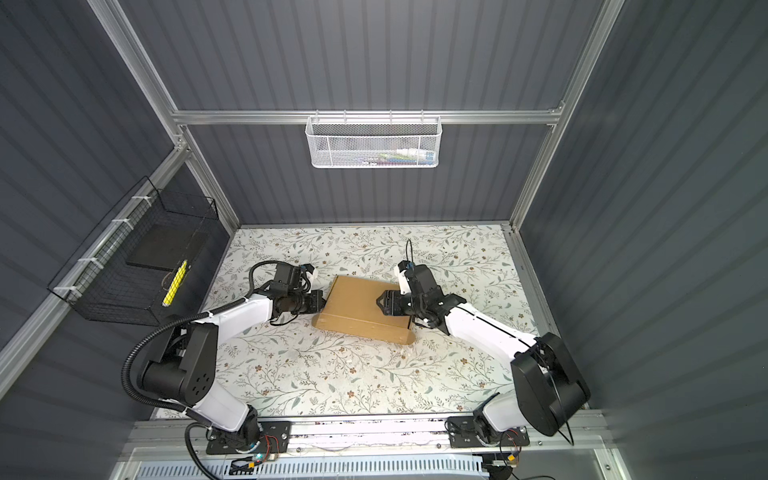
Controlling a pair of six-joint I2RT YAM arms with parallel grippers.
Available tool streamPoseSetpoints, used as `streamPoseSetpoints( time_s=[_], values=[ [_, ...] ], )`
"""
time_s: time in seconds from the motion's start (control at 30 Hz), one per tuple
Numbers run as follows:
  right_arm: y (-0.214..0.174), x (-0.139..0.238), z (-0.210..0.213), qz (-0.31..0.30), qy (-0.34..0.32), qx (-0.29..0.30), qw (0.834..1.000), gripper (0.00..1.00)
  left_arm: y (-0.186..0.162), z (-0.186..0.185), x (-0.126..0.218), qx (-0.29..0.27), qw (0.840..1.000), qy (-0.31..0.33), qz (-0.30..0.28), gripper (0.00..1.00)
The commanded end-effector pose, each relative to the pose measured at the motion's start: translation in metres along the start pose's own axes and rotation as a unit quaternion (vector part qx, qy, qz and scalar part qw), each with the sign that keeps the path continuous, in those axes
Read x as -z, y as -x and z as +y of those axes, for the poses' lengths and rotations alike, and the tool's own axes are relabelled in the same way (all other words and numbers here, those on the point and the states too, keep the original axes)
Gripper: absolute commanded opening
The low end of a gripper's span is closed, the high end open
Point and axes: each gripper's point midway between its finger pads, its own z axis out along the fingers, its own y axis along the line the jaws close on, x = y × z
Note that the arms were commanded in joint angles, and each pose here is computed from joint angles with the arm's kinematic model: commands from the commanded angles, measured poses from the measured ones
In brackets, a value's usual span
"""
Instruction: Fold the paper box
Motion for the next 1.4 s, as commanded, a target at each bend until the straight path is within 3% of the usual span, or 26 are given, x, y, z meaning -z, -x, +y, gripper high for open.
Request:
streamPoseSetpoints(
  time_s=[0.0,0.47,0.9,1.37],
  values=[
    [0.008,0.015,-0.012,-0.017,-0.015,-0.026,0.999,0.72,-0.003,-0.004,0.003,0.010,1.000,-0.019,-0.003,0.00],
    [-0.026,0.034,-0.072,-0.013,-0.038,-0.125,0.991,0.95,-0.002,-0.009,0.008,0.016,0.998,-0.052,-0.016,0.00],
    [-0.046,0.018,-0.081,0.005,0.018,-0.188,0.982,0.98,-0.002,-0.009,0.011,0.017,0.997,-0.065,-0.027,0.00],
    [-0.066,-0.005,-0.095,0.018,0.033,-0.221,0.975,0.97,-0.006,-0.004,0.012,0.024,0.997,-0.061,-0.027,0.00]
  ],
)
